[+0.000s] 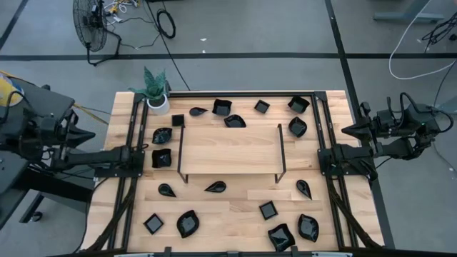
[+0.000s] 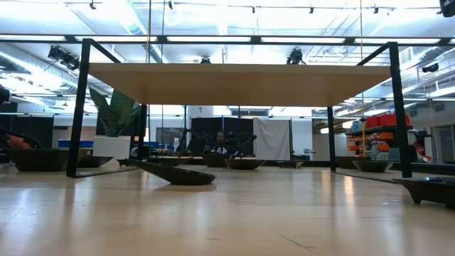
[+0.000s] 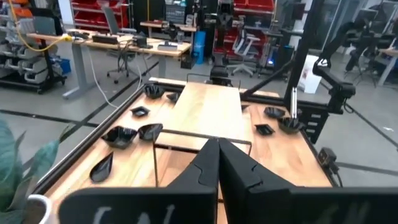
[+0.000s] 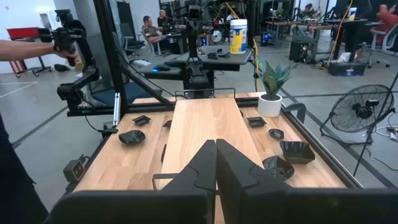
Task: Pick & Place Mini shaped plates
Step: Put the distorted square plate on the shelf
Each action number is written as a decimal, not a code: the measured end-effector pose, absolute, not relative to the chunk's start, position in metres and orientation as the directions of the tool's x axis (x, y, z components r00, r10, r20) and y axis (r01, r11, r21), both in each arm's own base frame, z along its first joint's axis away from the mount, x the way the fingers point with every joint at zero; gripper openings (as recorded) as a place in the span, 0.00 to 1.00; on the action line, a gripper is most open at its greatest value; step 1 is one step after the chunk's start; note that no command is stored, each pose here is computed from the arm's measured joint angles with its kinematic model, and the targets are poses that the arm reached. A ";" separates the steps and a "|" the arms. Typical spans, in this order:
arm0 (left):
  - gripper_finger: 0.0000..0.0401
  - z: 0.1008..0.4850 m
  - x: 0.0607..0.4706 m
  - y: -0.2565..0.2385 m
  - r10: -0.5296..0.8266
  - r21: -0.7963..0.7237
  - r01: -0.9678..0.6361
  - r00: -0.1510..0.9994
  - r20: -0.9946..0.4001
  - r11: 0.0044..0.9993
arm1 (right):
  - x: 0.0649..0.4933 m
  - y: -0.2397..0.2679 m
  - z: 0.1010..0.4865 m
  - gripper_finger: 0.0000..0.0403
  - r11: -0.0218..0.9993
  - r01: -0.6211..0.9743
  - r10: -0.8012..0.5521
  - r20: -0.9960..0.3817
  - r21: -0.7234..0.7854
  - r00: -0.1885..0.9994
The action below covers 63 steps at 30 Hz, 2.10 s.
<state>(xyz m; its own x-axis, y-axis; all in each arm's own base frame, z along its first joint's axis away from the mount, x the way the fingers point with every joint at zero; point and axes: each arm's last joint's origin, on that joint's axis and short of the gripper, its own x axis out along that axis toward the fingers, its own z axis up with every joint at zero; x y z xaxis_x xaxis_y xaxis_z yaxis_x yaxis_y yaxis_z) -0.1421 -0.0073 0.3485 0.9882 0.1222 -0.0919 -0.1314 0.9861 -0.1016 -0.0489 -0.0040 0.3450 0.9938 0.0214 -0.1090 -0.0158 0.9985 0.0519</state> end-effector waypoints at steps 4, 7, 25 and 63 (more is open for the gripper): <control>0.02 0.350 -0.151 -0.008 0.130 -0.086 -0.136 0.989 -0.076 0.987 | -0.049 -0.004 0.345 0.03 0.999 -0.016 0.022 -0.109 0.052 0.994; 0.02 0.348 -0.157 -0.008 0.131 -0.057 -0.136 0.987 -0.095 0.989 | -0.049 -0.004 0.345 0.03 0.999 -0.016 0.022 -0.109 0.052 0.994; 0.04 0.345 -0.162 -0.008 0.130 -0.057 -0.138 0.983 -0.129 0.989 | -0.049 -0.004 0.345 0.03 0.998 -0.015 0.021 -0.109 0.055 0.994; 0.05 0.345 -0.162 -0.008 0.130 -0.057 -0.138 0.983 -0.127 0.989 | -0.049 -0.004 0.350 0.03 1.000 -0.014 0.013 -0.060 -0.012 0.998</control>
<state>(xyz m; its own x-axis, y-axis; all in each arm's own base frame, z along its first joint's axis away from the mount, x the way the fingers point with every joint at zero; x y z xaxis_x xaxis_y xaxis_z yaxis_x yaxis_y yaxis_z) -0.1623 -0.0084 0.3448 0.9833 0.1300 -0.1272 -0.1380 0.9888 -0.0568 -0.0485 -0.0042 0.3497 0.9981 0.0132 -0.0605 -0.0140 0.9998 -0.0124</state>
